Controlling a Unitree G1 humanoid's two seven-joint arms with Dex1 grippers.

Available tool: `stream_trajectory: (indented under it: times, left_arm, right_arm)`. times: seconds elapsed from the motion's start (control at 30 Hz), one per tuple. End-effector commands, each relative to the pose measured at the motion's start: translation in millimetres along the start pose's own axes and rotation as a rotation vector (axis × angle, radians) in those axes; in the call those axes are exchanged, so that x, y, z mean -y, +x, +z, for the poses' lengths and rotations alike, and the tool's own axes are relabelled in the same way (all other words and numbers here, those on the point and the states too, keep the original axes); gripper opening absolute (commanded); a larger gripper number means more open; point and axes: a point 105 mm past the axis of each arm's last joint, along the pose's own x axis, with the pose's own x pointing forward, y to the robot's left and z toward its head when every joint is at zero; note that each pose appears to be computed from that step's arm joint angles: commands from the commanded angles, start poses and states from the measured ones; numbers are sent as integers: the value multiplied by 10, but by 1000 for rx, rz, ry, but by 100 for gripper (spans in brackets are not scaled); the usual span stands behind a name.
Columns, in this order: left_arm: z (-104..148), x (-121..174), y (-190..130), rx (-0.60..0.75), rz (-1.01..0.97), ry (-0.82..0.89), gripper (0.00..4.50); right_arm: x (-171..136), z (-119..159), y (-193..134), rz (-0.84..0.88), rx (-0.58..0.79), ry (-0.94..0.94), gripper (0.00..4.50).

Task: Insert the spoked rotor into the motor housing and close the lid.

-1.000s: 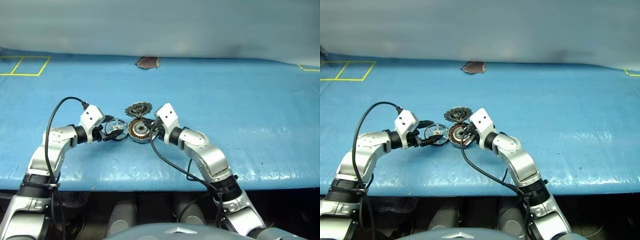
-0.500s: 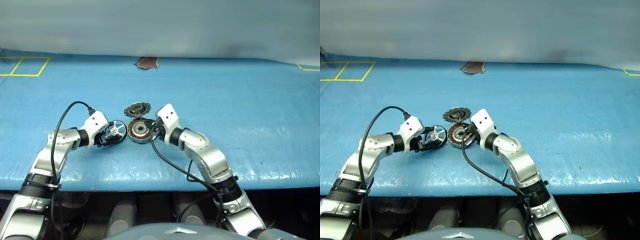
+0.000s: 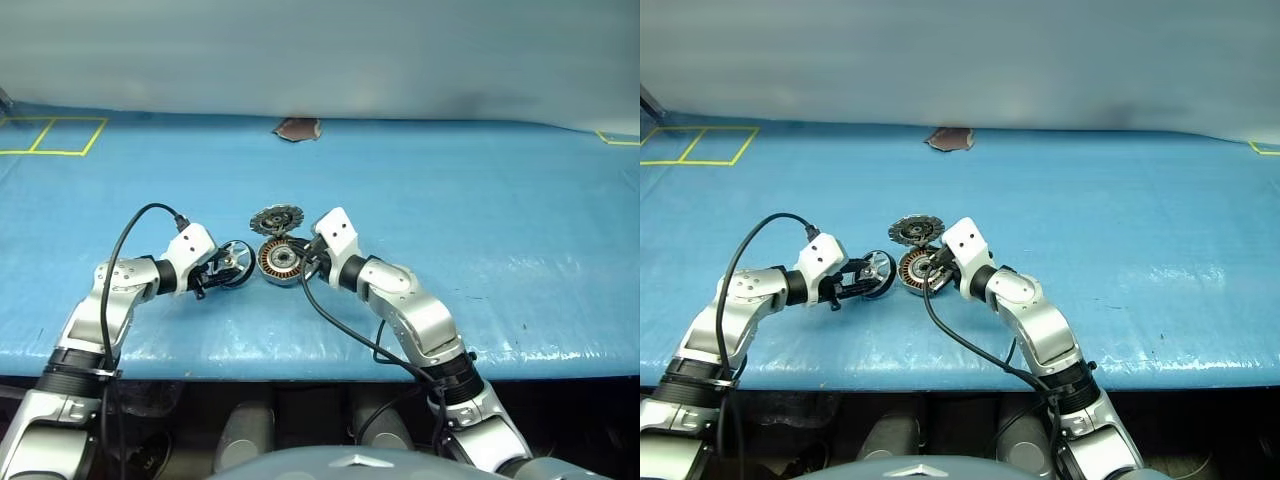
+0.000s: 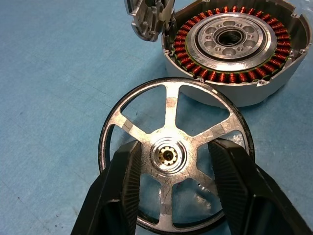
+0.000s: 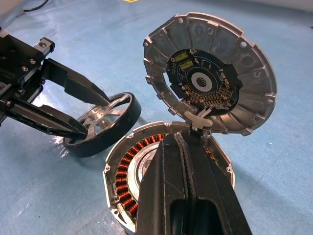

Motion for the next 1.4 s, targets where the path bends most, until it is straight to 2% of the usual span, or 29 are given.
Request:
stream_trajectory:
  times: [0.03, 0.27, 0.37, 0.57, 0.8, 0.93, 1.17, 1.4]
  left_arm:
    - [-155, 24, 22, -52, 11, -30, 193]
    - [-183, 15, 24, -52, 20, -54, 193]
    - [-138, -15, 8, -11, 35, -89, 193]
    - [4, -101, -204, 89, 20, -160, 193]
    - [10, -68, -442, 66, -60, -145, 193]
    - [88, -56, -492, 89, -92, -150, 193]
    - [374, -28, -547, 180, -164, -122, 193]
    - [254, -63, -477, 72, -142, -94, 193]
  right_arm:
    - [-14, 186, -28, 2, 72, -15, 0]
    - [-8, 184, -33, 0, 70, -16, 0]
    - [-6, 177, -37, -2, 68, -17, 0]
    - [31, 188, -88, -14, 79, -12, 0]
    - [245, 99, -267, -94, 64, -1, 0]
    - [312, 53, -332, -131, 57, 12, 0]
    - [387, -48, -461, -183, 38, 34, 0]
    - [409, -73, -477, -212, 34, 39, 0]
